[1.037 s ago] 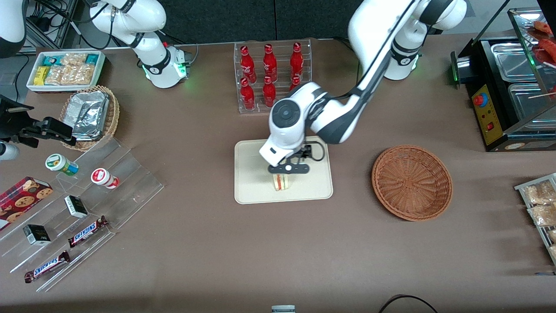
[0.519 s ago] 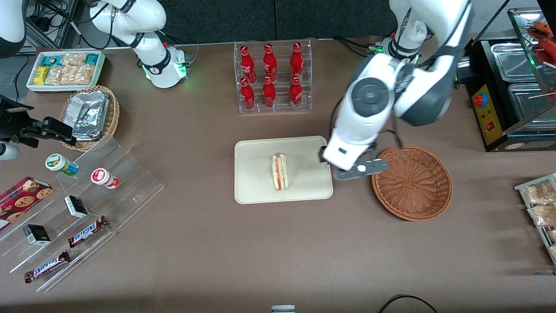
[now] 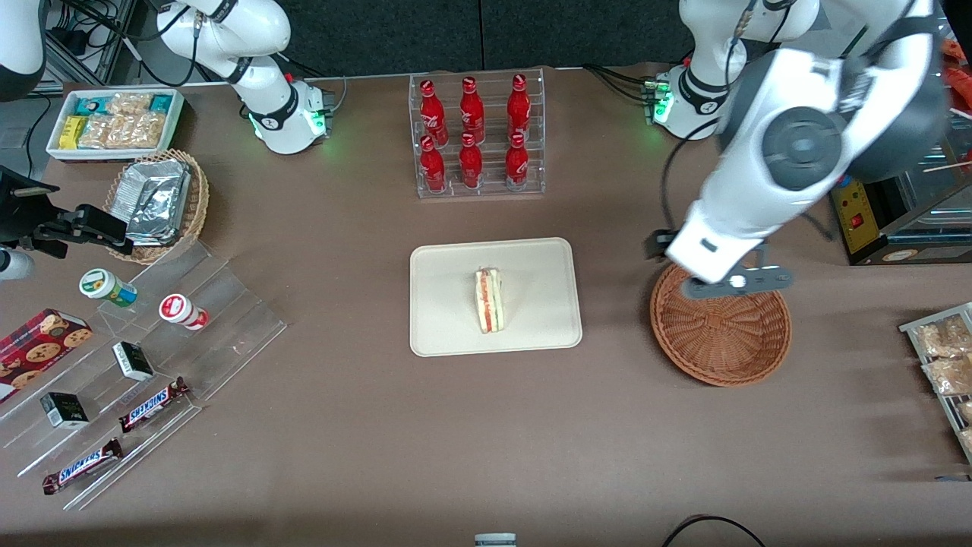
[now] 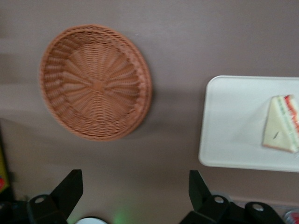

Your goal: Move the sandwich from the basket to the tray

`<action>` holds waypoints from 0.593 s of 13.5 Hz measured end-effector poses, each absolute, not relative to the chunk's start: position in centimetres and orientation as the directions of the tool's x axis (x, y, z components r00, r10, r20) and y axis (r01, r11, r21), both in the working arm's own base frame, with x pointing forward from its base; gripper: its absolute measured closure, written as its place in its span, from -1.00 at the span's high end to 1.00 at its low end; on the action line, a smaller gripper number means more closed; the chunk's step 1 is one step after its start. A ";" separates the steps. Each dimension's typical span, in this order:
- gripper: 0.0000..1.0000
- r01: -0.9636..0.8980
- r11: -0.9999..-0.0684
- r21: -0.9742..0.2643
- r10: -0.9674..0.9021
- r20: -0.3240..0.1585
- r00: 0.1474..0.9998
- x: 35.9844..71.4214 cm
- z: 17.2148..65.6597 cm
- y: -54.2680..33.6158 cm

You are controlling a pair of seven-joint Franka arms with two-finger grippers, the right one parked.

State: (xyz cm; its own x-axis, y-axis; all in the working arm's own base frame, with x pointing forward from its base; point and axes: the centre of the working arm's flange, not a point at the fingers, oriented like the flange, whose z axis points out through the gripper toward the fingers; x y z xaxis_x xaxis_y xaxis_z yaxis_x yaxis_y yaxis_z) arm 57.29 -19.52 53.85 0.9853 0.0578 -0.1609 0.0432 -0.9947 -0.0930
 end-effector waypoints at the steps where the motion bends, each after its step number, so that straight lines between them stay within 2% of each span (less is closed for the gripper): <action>1: 1.00 0.030 -0.996 -0.087 0.044 -0.168 0.985 57.4 54.5 -17.8; 8: 1.00 -0.046 -0.998 -0.031 -0.040 -0.169 0.985 56.0 58.7 -12.0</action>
State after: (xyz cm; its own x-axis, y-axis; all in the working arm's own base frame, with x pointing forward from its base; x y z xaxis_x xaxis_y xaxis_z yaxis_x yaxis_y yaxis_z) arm 56.03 -11.96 58.73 0.9848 -0.0396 -0.1690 -0.0455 -0.9985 -0.0315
